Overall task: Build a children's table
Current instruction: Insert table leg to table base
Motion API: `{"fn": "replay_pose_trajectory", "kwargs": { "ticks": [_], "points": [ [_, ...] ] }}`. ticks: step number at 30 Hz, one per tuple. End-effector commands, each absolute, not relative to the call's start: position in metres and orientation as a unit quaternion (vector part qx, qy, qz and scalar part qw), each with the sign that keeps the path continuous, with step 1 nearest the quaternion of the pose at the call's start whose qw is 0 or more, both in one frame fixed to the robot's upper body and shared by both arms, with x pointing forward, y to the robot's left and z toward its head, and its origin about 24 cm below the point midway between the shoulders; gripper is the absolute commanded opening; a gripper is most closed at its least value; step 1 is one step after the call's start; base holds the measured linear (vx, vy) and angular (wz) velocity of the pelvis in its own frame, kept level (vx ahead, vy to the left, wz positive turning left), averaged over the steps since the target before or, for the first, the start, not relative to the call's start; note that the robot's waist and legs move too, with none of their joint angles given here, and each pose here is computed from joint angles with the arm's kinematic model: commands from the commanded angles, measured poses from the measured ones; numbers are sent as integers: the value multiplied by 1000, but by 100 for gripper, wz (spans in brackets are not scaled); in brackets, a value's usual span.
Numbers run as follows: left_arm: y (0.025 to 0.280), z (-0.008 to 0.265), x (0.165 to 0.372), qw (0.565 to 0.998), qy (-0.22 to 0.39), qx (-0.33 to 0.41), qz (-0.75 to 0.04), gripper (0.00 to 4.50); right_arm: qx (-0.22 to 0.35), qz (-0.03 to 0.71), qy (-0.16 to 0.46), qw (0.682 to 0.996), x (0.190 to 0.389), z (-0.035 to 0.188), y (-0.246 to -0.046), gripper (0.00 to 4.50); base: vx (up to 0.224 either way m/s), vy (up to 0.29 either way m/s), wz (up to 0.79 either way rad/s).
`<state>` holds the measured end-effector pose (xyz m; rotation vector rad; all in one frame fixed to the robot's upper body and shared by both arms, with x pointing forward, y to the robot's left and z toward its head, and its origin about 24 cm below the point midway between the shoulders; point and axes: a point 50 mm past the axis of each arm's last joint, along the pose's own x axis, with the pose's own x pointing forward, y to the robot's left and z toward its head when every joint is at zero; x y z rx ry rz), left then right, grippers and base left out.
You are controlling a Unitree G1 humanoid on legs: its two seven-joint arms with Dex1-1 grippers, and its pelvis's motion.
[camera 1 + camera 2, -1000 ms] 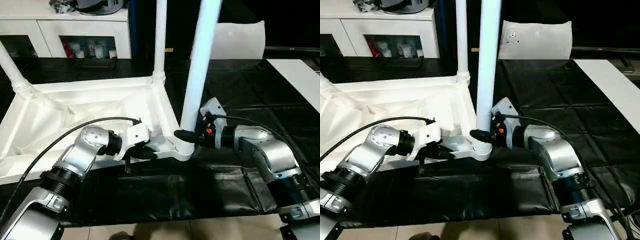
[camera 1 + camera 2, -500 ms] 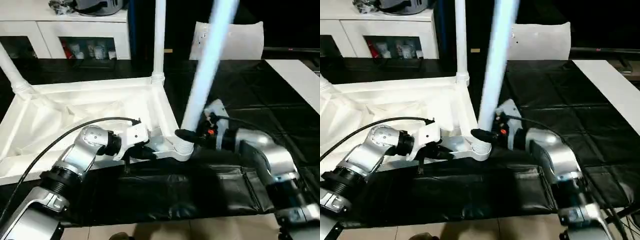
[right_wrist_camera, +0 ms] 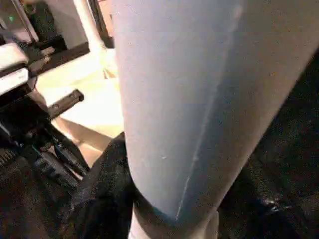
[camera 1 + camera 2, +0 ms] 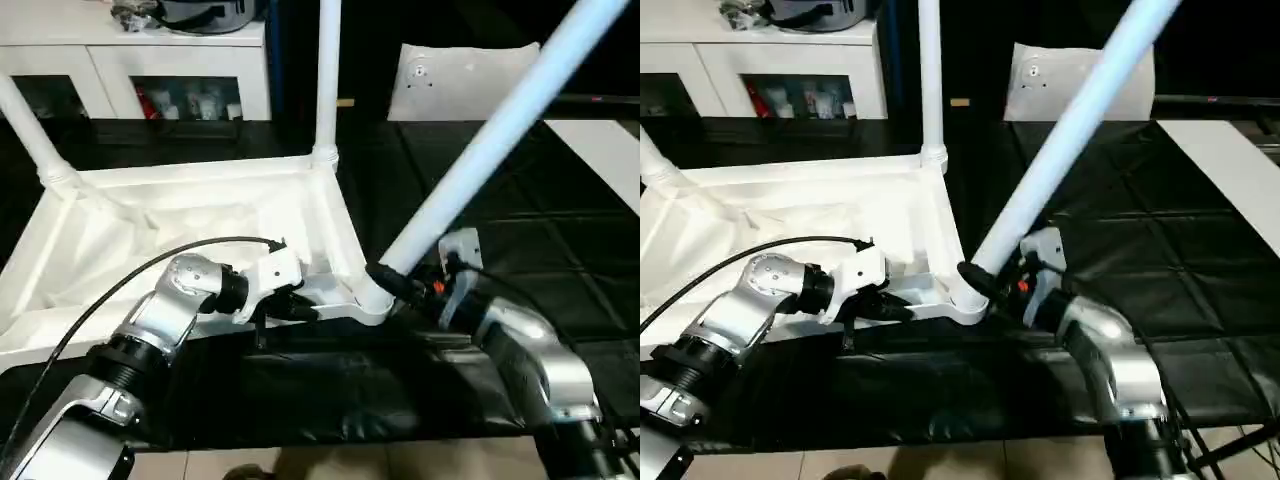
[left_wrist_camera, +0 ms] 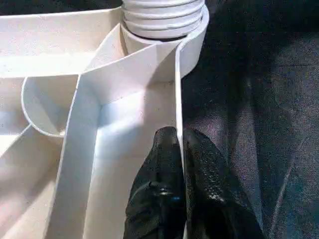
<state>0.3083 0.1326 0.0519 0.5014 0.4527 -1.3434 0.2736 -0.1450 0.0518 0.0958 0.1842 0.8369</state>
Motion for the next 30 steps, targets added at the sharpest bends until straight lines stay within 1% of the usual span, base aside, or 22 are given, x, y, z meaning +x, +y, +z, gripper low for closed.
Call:
{"fn": "replay_pose_trajectory", "kwargs": {
  "ticks": [1, 4, 6, 9, 11, 16, 17, 19, 22, 23, 24, 25, 27, 30],
  "points": [
    [138, 55, 314, 741, 206, 247, -590, 0, 13, 414, 178, 893, 258, 18, -143, 189, 0, 0, 0],
    [136, 54, 312, 732, 207, 259, -595, 0, -44, 450, 179, 874, 254, 19, -138, 189, 0, 0, 0],
    [136, 53, 311, 726, 209, 267, -599, 0, -67, 477, 184, 857, 252, 18, -135, 189, 0, 0, 0],
    [138, 50, 309, 708, 211, 298, -604, 0, -63, 500, 189, 843, 250, 18, -131, 189, 0, 0, 0],
    [137, 50, 307, 701, 211, 304, -610, 0, -59, 512, 191, 835, 249, 18, -128, 189, 0, 0, 0],
    [132, 51, 300, 658, 204, 322, -650, 0, -36, 550, 187, 813, 249, 20, -120, 189, 0, 0, 0],
    [131, 52, 298, 634, 204, 329, -670, 0, -26, 574, 188, 796, 248, 22, -117, 189, 0, 0, 0],
    [130, 54, 297, 609, 205, 337, -688, 0, -24, 602, 193, 774, 245, 22, -114, 189, 0, 0, 0],
    [132, 55, 300, 600, 213, 349, -688, 0, -23, 624, 199, 755, 239, 22, -112, 189, 0, 0, 0],
    [132, 55, 300, 600, 213, 349, -688, 0, -23, 624, 199, 755, 239, 22, -112, 189, 0, 0, 0],
    [133, 56, 301, 599, 215, 355, -684, 0, -23, 633, 200, 748, 236, 23, -110, 189, 0, 0, 0],
    [136, 56, 305, 602, 220, 365, -675, 0, -24, 649, 204, 733, 229, 22, -108, 189, 0, 0, 0],
    [139, 56, 308, 605, 225, 373, -667, 0, -28, 660, 208, 721, 225, 21, -107, 189, 0, 0, 0],
    [142, 56, 309, 609, 230, 374, -660, 0, -31, 664, 209, 717, 223, 19, -106, 189, 0, 0, 0]
  ]
}}
